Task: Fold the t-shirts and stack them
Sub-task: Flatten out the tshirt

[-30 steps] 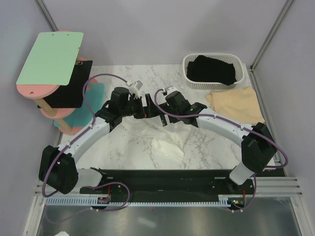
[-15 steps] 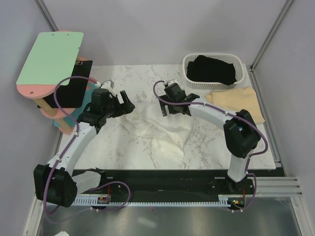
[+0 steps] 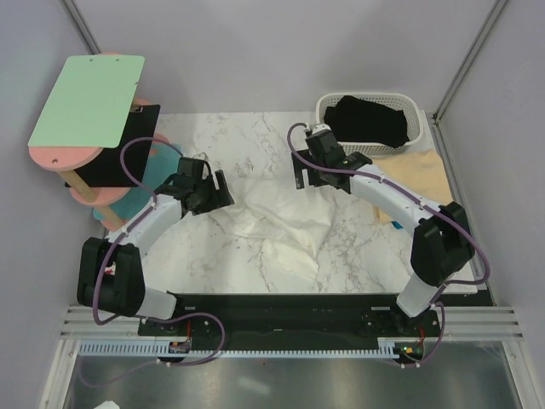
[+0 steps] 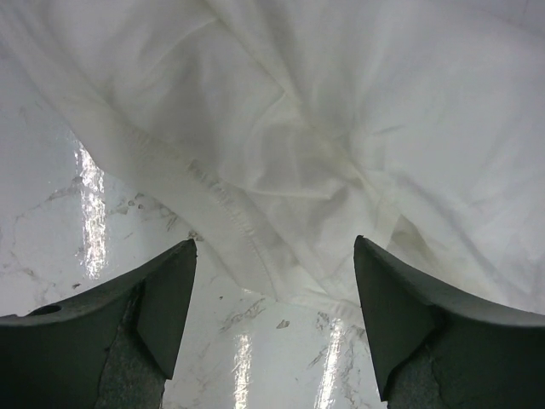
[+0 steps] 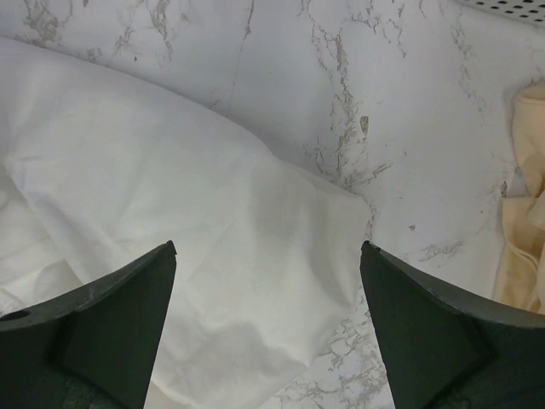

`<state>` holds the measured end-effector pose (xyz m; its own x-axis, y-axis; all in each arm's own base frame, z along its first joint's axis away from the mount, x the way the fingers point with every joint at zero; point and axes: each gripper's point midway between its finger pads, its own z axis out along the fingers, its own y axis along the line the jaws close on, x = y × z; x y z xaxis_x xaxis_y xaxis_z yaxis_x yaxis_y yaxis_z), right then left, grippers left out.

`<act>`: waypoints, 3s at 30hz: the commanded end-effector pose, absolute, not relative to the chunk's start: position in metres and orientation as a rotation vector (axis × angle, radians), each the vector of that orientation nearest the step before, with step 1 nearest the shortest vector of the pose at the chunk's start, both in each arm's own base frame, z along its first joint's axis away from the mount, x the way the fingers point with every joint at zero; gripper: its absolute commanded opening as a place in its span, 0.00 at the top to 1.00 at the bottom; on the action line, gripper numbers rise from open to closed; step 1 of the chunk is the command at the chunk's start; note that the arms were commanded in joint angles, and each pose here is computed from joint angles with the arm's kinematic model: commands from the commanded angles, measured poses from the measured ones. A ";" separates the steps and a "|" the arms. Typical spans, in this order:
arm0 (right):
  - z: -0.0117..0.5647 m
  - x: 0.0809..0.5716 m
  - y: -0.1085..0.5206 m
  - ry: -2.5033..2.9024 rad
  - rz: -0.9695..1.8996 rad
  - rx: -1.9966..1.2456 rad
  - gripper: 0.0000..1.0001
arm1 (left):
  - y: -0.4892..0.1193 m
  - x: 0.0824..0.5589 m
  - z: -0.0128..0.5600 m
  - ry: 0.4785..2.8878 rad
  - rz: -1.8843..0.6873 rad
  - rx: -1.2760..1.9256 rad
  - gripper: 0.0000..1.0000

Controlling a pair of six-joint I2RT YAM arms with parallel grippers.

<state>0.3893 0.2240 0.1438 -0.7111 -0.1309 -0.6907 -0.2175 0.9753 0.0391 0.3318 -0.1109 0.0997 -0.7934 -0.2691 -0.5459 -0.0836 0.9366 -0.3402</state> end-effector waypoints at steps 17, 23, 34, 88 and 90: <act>0.134 0.328 0.190 2.483 0.160 -0.266 0.04 | -0.144 0.354 0.055 2.526 -0.567 -0.275 0.39; 0.131 0.326 0.190 2.497 0.174 -0.267 0.04 | -0.147 0.357 0.043 2.555 -0.572 -0.260 0.63; 0.112 0.282 0.194 2.681 0.368 -0.250 0.05 | -0.130 0.366 0.093 2.451 -0.463 -0.247 0.98; 0.082 0.284 0.181 2.554 0.361 -0.055 1.00 | -0.109 0.380 0.128 2.402 -0.335 -0.249 0.98; 0.101 0.292 0.178 2.503 0.337 -0.060 1.00 | -0.104 0.382 0.147 2.370 -0.324 -0.238 0.98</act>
<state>0.2605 0.1841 0.0485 -0.9088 0.0120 -0.4171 -0.1106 0.9569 0.2685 0.3696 -0.1191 0.0933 -0.7933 -0.2905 -0.5351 -0.1161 0.9349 -0.3354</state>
